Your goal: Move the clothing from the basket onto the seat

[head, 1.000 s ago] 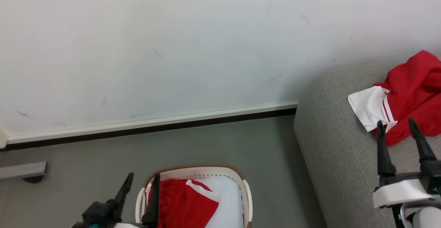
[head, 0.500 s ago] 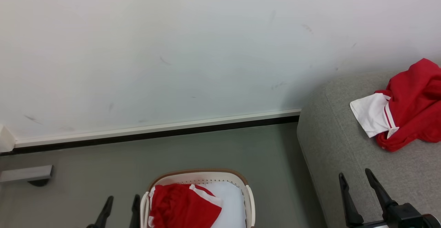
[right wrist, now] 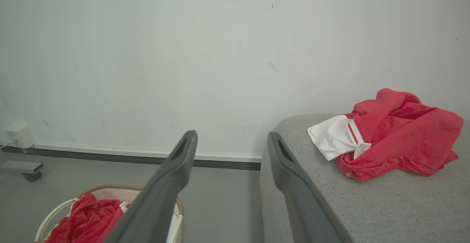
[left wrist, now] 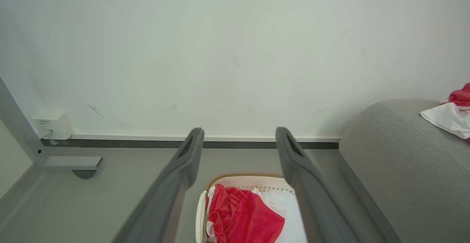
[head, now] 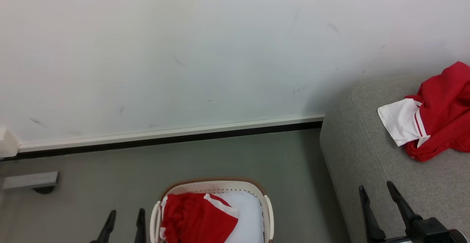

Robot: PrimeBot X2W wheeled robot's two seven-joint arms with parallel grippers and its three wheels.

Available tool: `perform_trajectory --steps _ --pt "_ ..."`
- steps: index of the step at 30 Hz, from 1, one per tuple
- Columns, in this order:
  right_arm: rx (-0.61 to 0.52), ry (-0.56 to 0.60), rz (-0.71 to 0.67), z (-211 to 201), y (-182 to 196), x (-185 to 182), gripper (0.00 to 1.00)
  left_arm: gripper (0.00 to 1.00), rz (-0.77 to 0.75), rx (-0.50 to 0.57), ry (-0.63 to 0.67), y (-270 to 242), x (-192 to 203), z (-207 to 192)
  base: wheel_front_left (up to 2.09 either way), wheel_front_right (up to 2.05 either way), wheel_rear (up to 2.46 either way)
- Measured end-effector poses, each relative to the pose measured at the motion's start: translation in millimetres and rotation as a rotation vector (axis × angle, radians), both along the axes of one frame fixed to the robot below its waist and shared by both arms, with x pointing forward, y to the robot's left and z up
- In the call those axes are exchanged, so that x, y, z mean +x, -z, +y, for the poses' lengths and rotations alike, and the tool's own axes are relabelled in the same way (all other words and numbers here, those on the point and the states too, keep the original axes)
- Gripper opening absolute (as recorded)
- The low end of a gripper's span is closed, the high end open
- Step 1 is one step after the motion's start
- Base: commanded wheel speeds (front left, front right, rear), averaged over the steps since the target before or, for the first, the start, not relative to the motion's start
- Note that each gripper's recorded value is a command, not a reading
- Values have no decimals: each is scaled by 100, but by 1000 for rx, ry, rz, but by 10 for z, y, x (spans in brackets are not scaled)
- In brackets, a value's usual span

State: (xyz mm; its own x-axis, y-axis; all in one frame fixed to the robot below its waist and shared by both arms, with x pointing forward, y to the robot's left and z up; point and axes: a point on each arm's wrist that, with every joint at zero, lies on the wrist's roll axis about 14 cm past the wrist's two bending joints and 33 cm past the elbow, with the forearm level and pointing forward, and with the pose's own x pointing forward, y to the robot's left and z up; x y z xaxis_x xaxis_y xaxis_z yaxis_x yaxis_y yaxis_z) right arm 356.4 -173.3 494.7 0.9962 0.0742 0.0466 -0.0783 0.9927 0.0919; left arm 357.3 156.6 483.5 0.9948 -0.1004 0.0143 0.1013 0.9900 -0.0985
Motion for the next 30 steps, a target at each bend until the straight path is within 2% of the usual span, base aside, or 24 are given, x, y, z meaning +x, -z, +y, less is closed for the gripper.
perform_trajectory --steps 9,16,24,30 --pt "-1 13 6 -44 18 -9 100 100 11 -3 15 38 36 -53 0 0 0" --pt "-4 24 18 -81 55 45 100 100 59 12 104 204 168 -308 0 0 0" --pt "-19 30 16 -133 69 409 100 100 99 64 289 434 679 -842 0 0 0" --pt "-34 54 12 -245 138 744 100 100 198 119 412 903 1134 -1171 0 0 0"
